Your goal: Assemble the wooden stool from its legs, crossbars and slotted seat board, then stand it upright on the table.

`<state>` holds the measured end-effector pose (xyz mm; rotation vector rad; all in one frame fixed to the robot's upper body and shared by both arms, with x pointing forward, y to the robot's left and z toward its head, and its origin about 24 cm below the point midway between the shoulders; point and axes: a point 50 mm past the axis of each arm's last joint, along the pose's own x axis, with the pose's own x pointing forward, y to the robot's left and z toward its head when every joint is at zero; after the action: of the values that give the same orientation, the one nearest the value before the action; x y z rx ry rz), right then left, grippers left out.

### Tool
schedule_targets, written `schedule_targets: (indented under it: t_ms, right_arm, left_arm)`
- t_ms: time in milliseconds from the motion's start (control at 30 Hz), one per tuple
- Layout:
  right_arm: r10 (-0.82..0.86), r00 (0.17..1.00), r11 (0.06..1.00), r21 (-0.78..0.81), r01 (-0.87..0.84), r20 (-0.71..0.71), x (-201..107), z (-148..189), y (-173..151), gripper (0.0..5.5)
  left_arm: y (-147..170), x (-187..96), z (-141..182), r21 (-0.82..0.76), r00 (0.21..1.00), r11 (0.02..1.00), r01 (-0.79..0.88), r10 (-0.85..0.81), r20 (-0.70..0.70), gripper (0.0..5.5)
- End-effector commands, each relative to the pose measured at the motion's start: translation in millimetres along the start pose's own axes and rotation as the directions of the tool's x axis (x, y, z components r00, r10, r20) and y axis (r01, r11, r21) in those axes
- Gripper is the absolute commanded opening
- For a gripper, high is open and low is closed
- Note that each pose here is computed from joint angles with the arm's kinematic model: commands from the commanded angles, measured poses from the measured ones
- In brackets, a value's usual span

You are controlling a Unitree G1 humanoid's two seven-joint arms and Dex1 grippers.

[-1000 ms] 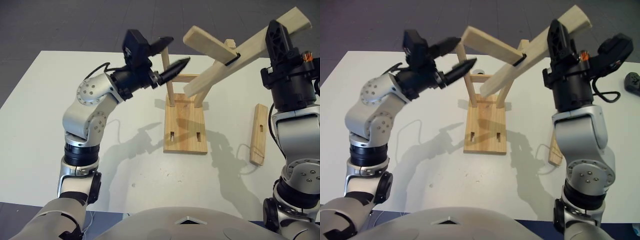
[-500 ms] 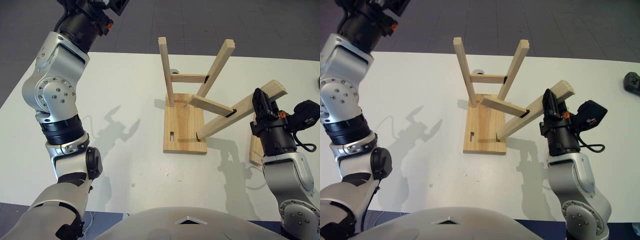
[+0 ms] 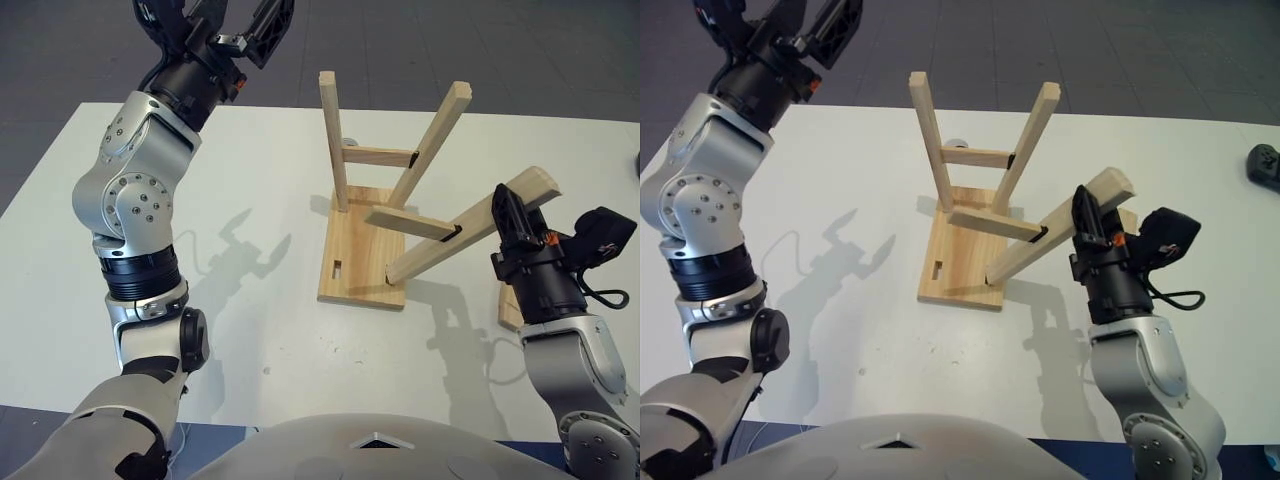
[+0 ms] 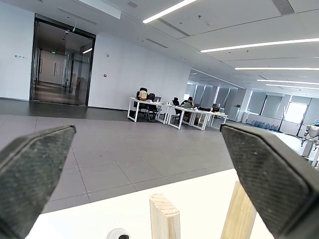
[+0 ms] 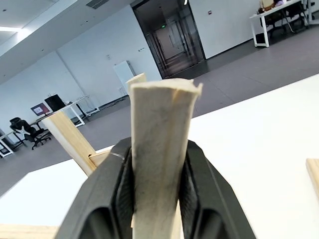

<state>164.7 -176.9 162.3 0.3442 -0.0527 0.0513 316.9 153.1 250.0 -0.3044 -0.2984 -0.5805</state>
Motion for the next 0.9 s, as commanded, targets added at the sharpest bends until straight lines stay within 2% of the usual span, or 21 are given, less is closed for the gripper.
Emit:
schedule_targets:
  t_ms: [33, 267, 400, 533, 667, 900]
  right_arm:
    - [-0.067, 0.998, 0.983, -0.175, 0.063, -0.021, 10.8, -9.1, -9.8, 1.02]
    - [-0.071, 0.997, 0.971, -0.231, 0.067, -0.006, 14.2, -14.6, -12.1, 1.02]
    - [-0.152, 0.981, 0.937, -0.333, 0.105, -0.119, -5.7, -46.9, -35.2, 1.03]
    - [-0.258, 0.932, 0.946, -0.264, 0.190, -0.254, -21.4, -71.8, -50.2, 1.03]
    - [-0.248, 0.917, 0.960, -0.209, 0.188, -0.313, -16.9, -72.9, -48.0, 1.03]
    - [-0.212, 0.939, 0.957, -0.250, 0.144, -0.270, -2.8, -54.7, -42.7, 1.03]
  left_arm:
    - [-11.4, -0.5, -11.2, -0.010, 0.999, 0.999, 0.036, -0.037, -0.031, 5.40]
    - [-23.0, -2.2, -23.8, -0.008, 0.995, 0.997, 0.074, -0.075, -0.072, 5.40]
    - [-24.5, -2.3, -25.0, -0.010, 0.994, 0.997, 0.074, -0.075, -0.074, 5.40]
    - [-25.9, -2.9, -27.2, -0.006, 0.994, 0.997, 0.073, -0.073, -0.082, 5.40]
    - [-26.7, -3.0, -29.2, -0.001, 0.993, 0.997, 0.073, -0.073, -0.093, 5.40]
    - [-27.8, -4.7, -32.4, 0.004, 0.992, 0.998, 0.068, -0.067, -0.102, 5.40]
